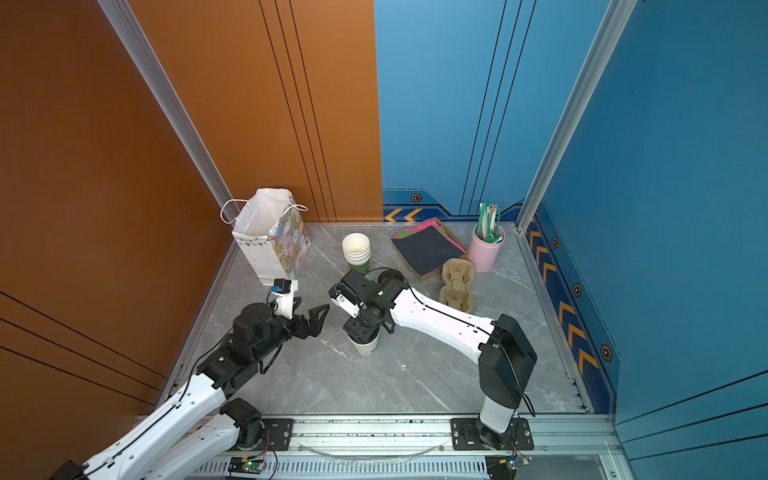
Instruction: Pack the takeout coffee
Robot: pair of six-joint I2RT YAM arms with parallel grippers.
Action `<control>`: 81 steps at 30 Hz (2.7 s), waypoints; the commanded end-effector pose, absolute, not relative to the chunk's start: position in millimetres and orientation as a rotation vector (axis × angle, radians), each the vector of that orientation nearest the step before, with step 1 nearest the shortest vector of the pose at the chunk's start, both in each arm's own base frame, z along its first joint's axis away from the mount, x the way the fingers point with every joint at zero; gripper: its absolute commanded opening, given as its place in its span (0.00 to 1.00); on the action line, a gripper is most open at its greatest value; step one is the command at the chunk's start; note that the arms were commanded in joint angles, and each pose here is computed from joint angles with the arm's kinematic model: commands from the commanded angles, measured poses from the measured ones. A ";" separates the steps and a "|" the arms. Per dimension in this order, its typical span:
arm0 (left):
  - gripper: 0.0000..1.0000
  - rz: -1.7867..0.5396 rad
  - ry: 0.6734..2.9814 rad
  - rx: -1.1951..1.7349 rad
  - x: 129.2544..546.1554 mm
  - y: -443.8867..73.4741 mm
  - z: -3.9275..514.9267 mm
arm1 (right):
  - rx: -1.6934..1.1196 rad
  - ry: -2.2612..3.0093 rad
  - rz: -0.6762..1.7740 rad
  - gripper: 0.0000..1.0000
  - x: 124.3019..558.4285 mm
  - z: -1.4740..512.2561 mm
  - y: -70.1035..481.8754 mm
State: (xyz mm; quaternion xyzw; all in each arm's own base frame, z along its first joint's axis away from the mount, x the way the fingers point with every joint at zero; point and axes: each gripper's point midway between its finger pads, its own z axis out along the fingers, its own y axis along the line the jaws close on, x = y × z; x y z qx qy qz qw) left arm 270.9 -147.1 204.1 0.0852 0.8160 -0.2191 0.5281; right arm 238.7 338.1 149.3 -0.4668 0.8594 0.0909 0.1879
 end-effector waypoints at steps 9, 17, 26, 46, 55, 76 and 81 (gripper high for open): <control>0.98 -0.499 1.948 0.168 271.7 -139.8 202.0 | -1.367 2.462 0.211 0.67 233.8 130.8 332.3; 0.98 -0.498 1.953 0.165 271.8 -139.3 199.2 | -1.363 2.477 0.223 0.67 231.1 128.7 329.9; 0.98 -0.503 1.952 0.165 272.2 -140.2 199.6 | -1.321 2.491 0.307 0.67 233.3 138.9 330.6; 0.98 -0.505 1.955 0.163 271.1 -139.8 197.6 | -1.400 2.529 0.284 0.67 219.2 127.2 330.3; 0.98 -0.504 1.953 0.161 270.7 -139.0 197.3 | -1.418 2.504 0.274 0.67 218.2 134.7 328.9; 0.98 -0.502 1.955 0.158 270.7 -138.7 195.2 | -1.456 2.541 0.249 0.69 212.9 120.2 329.5; 0.98 -0.503 1.955 0.154 271.6 -138.7 195.3 | -1.458 2.553 0.250 0.70 210.0 117.1 328.8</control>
